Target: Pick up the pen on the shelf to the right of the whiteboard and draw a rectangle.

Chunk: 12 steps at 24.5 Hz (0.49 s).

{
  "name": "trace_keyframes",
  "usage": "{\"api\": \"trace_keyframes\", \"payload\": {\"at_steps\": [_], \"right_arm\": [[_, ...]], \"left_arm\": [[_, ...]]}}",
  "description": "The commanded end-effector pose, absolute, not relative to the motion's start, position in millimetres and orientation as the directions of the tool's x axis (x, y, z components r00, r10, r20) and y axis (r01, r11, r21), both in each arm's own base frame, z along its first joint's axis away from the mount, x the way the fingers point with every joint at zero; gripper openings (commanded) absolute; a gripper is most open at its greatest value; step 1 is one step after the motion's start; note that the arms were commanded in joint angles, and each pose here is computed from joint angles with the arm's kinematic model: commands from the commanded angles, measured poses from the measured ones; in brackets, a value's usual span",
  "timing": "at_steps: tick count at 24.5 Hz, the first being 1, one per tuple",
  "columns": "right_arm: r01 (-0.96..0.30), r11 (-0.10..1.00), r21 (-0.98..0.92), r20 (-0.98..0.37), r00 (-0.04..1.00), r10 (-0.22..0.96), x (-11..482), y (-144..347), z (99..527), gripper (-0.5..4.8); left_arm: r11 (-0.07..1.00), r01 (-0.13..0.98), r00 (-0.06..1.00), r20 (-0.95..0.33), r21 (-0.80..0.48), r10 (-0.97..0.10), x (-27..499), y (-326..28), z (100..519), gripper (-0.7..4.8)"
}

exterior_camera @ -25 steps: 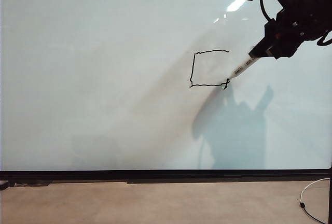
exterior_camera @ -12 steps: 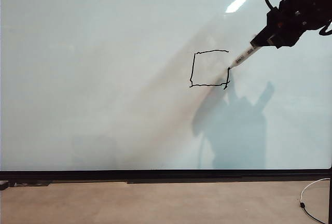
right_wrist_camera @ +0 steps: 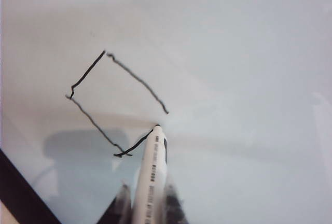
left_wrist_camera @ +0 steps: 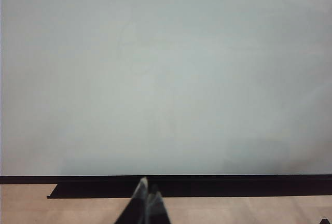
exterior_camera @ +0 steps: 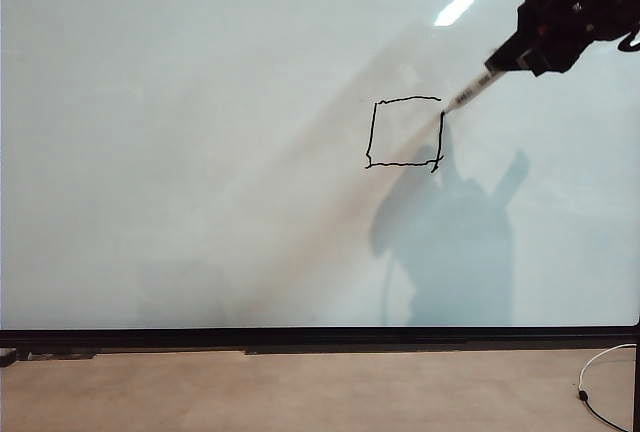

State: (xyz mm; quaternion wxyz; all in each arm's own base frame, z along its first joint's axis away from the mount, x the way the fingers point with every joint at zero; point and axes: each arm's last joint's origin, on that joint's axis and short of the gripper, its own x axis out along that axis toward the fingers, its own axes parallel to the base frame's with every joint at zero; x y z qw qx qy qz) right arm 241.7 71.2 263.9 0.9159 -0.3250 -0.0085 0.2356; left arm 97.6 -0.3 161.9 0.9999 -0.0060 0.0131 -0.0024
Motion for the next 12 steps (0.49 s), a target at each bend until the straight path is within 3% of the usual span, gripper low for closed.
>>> {"api": "trace_keyframes", "payload": {"at_steps": [1,12], "right_arm": [[-0.374,0.691,-0.619,-0.066,0.901,0.428,240.0,70.4,275.4,-0.05],[-0.385,0.69,-0.614,-0.079,0.899,0.431,231.9,70.9,278.5,-0.06]], "left_arm": [[1.0,0.005,1.0,-0.018,-0.008,-0.005,97.5,-0.3,163.5,-0.04],[1.0,0.005,1.0,-0.017,-0.008,-0.005,97.5,-0.3,163.5,-0.04]]}}
